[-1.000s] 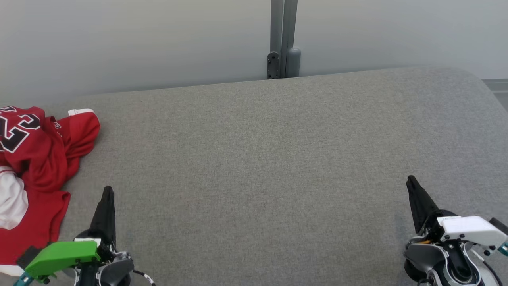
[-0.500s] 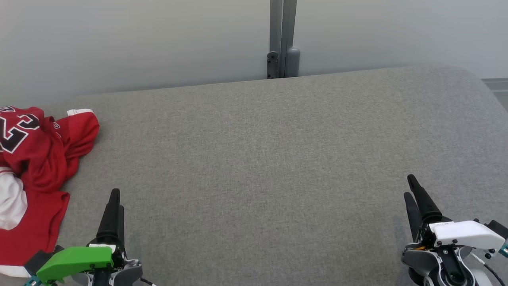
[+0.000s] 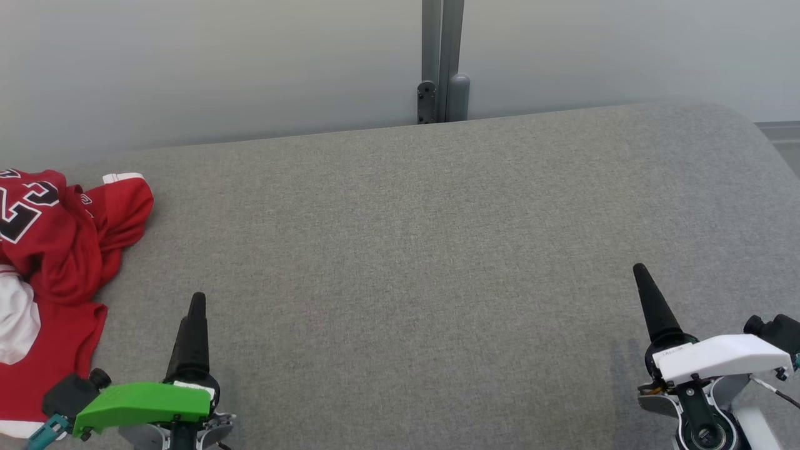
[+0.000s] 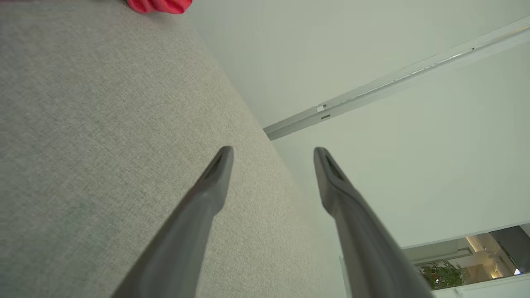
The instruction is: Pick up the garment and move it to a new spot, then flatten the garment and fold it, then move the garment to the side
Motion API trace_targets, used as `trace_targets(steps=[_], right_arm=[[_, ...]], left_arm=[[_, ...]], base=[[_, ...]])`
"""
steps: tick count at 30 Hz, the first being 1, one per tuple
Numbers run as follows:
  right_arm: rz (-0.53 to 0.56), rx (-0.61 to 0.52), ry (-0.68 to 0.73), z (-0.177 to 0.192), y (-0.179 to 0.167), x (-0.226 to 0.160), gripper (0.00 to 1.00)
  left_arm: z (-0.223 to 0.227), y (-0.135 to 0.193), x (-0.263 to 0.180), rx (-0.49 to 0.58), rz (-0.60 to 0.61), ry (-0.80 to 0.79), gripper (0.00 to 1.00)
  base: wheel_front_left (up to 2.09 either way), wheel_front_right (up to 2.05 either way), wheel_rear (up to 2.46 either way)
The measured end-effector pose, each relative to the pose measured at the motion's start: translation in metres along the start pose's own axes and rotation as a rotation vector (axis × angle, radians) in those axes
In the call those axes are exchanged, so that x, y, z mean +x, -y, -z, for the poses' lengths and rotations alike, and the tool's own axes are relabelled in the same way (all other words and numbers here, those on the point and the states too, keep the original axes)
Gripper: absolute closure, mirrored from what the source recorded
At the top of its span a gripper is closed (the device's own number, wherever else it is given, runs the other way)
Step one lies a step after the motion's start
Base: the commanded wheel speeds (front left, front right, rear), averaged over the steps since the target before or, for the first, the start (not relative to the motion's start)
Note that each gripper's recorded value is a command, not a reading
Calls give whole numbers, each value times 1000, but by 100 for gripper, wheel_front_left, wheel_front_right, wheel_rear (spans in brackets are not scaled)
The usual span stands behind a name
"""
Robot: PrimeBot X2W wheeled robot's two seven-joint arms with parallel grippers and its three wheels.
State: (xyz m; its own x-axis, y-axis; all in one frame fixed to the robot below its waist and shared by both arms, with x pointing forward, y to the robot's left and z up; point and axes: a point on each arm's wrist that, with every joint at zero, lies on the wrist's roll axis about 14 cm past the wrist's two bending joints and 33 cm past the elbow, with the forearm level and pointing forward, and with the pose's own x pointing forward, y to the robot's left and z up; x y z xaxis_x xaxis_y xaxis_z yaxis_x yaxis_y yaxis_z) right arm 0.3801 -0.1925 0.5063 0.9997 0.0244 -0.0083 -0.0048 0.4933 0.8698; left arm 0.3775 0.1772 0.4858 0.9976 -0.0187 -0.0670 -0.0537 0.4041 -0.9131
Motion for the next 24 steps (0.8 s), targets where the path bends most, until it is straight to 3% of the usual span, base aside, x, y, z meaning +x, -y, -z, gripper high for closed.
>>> trace_targets(steps=[9, 24], right_arm=[[-12, -185, 1, -1, -2, 0, 0], [-47, -418, 7, -2, -8, -1, 0]], left_arm=[[3, -1, -3, 198, -5, -5, 0], [8, -4, -6, 426, 2, -8, 0]], base=[[0, 0, 0], [0, 0, 0]])
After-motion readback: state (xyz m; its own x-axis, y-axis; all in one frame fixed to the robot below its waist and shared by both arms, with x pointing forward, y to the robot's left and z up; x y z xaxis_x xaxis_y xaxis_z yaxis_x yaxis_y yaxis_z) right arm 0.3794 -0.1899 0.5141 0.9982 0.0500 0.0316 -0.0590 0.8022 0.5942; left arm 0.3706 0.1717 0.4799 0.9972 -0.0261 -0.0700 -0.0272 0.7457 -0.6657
